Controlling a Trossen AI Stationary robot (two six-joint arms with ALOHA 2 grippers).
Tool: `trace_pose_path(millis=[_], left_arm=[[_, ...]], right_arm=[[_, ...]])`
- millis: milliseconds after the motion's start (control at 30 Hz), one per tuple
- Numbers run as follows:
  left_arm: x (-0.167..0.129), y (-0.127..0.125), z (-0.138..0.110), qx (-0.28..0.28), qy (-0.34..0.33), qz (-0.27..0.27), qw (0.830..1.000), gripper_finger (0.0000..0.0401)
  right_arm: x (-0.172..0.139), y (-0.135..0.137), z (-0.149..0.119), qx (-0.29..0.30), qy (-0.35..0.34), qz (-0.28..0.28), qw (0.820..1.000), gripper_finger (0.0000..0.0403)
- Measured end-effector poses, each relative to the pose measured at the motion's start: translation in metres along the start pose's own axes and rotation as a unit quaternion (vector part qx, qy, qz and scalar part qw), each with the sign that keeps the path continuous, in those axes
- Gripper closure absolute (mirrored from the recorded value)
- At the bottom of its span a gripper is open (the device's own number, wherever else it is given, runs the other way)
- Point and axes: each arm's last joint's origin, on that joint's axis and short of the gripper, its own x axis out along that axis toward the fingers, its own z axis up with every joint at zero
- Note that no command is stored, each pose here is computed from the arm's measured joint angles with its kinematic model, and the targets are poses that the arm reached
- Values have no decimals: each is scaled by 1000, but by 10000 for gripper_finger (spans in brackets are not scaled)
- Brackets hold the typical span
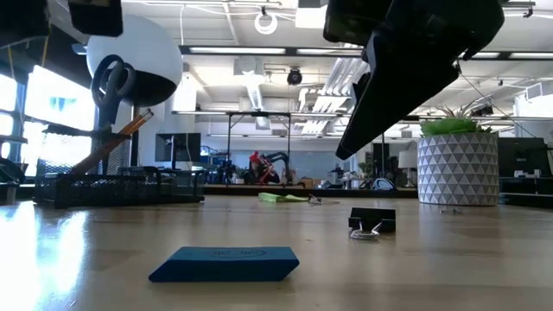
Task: Pick and place office supplies into organizer
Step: Put the left black binder clip into the black mesh desk organizer
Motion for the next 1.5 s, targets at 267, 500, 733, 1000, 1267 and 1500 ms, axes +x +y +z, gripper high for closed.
trace_pose_path(millis=[267,500,733,1000,1267,1500], left_arm=[[38,-1,-8,15,46,-55,997,293],[43,0,-6,38,31,-64,997,195],[51,2,-5,64,16,-67,996,167],[72,1,-10,76,35,-82,993,199],[76,2,-9,70,28,-77,994,204],[76,3,-9,57,25,-74,995,188]], right_arm=[[0,0,0,33,2,3,999,107],[-2,7,-3,44,-2,7,999,107],[-4,12,-4,37,-14,-5,999,107],[-4,11,-4,40,-15,-7,999,107],[-4,11,-4,21,-15,-7,1000,107],[-4,11,-4,6,-15,-9,1000,107]])
